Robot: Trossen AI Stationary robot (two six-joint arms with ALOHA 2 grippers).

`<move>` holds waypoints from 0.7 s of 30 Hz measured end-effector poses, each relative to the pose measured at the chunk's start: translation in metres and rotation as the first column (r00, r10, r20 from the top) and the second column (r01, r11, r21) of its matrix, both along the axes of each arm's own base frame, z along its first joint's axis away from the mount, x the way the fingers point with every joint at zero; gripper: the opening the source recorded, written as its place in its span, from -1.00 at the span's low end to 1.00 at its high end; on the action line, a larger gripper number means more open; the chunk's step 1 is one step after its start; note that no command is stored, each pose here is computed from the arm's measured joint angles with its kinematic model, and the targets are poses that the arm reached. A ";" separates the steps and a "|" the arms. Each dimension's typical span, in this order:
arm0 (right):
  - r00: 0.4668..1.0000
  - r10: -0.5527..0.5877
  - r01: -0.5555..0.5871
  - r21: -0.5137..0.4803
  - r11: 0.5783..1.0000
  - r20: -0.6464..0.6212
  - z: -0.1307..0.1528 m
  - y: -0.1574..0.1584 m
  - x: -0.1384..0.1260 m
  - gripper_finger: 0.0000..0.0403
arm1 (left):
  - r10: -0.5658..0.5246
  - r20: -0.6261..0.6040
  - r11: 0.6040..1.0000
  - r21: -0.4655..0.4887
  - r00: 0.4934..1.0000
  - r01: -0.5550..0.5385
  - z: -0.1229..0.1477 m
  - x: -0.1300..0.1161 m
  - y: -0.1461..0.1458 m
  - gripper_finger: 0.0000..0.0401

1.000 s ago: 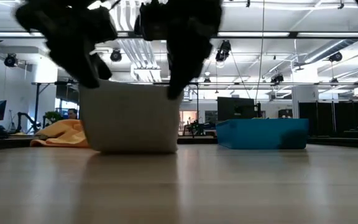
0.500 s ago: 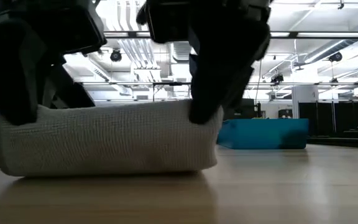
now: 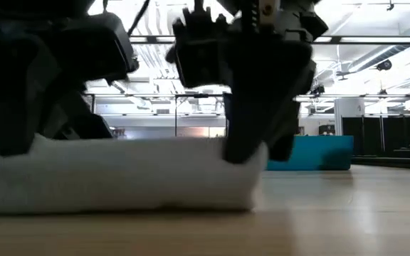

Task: Roll microfiber towels into tight, uniform cylinder then place into a basket
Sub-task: Roll the gray towel

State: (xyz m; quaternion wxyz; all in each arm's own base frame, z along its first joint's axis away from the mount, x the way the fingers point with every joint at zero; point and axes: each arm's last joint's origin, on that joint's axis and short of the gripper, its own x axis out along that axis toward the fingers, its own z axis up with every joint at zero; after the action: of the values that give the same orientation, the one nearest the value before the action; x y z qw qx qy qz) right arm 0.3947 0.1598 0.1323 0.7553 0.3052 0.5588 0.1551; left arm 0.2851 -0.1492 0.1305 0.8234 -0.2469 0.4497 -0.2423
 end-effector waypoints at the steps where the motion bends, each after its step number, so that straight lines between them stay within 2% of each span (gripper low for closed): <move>1: 1.000 -0.004 0.004 0.008 1.000 -0.007 -0.003 -0.001 -0.001 -0.96 | 0.005 -0.005 1.000 0.001 1.000 -0.005 -0.003 0.001 0.001 -1.00; 5: 1.000 -0.013 0.013 0.008 1.000 -0.027 -0.011 -0.006 -0.006 -0.96 | 0.026 -0.031 1.000 0.012 0.999 -0.026 -0.015 0.006 0.006 -1.00; 15: 1.000 0.004 -0.004 -0.007 1.000 -0.014 -0.013 -0.008 -0.006 -0.96 | 0.037 -0.029 0.999 0.011 0.999 -0.037 -0.015 0.008 0.009 -1.00; 18: 0.998 -0.039 0.039 0.007 0.999 -0.042 -0.014 -0.012 -0.005 -0.94 | 0.039 -0.032 0.999 0.015 0.999 -0.038 -0.016 0.008 0.009 -1.00; 21: 0.996 -0.067 0.067 0.000 0.998 -0.056 -0.015 -0.015 -0.005 -0.85 | 0.058 -0.026 0.998 0.032 0.998 -0.057 -0.016 0.008 0.010 -1.00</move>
State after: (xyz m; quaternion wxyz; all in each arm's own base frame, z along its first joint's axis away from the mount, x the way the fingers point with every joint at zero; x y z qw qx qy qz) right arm 0.3902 0.1450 0.1177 0.7438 0.3286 0.5692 0.1216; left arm 0.2932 -0.1391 0.1144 0.8278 -0.2501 0.4571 -0.2082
